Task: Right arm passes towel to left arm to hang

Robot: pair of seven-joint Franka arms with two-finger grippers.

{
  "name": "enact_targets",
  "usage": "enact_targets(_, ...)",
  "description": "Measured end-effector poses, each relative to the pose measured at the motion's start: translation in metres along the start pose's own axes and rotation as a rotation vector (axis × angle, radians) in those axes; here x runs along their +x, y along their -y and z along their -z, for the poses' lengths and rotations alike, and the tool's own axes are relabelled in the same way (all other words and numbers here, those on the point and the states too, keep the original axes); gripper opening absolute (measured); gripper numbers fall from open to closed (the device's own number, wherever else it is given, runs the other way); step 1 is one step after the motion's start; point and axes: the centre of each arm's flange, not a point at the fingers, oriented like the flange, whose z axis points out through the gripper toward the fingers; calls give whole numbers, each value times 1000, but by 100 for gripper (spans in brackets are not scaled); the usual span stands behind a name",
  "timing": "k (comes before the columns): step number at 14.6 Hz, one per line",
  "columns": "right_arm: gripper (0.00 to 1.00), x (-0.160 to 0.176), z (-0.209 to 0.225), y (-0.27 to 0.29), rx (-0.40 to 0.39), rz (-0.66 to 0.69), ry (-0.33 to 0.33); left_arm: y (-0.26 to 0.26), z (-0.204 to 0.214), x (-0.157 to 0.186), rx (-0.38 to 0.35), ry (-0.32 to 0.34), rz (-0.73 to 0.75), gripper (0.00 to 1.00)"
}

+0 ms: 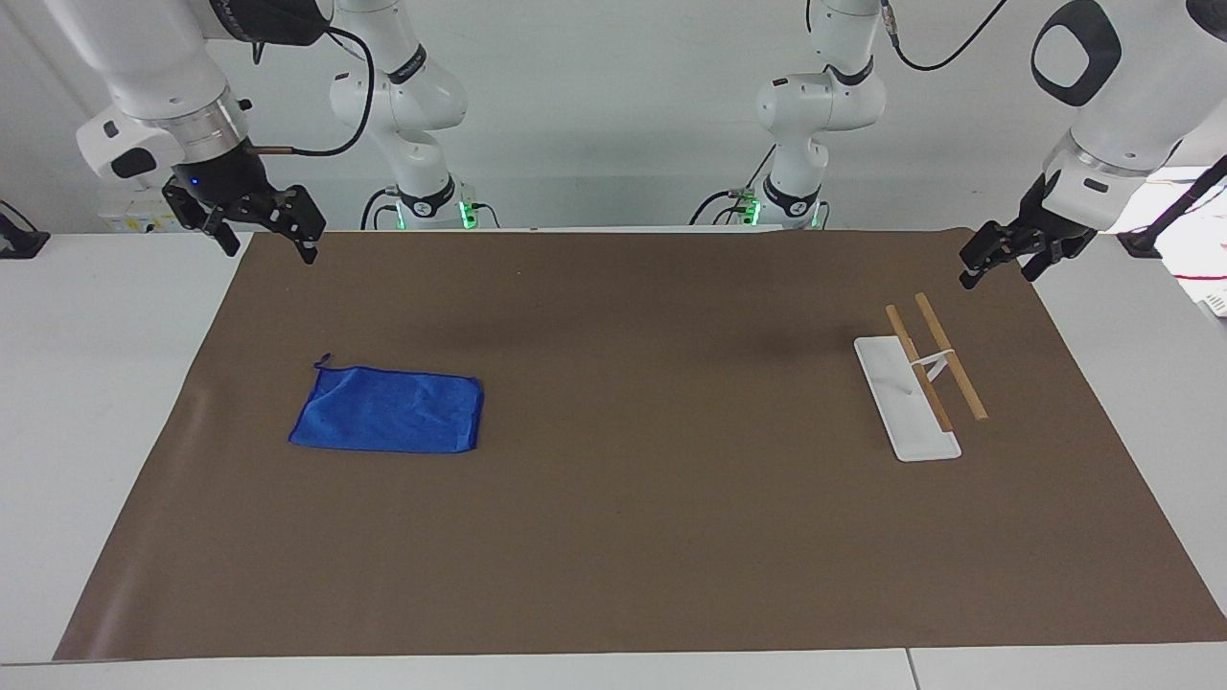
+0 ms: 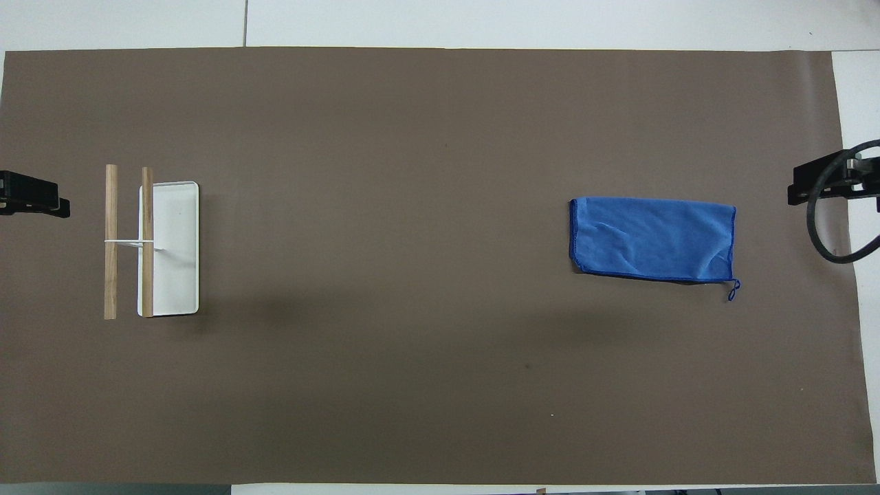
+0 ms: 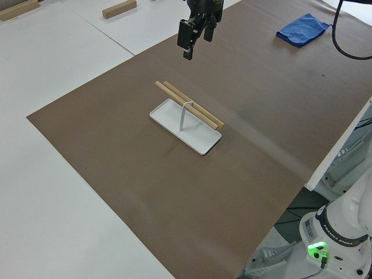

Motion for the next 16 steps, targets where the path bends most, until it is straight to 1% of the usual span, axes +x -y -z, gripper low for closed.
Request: enact_targets(16,100,0,-5,0,-1,0,10,0,0,0,0,0,0,100)
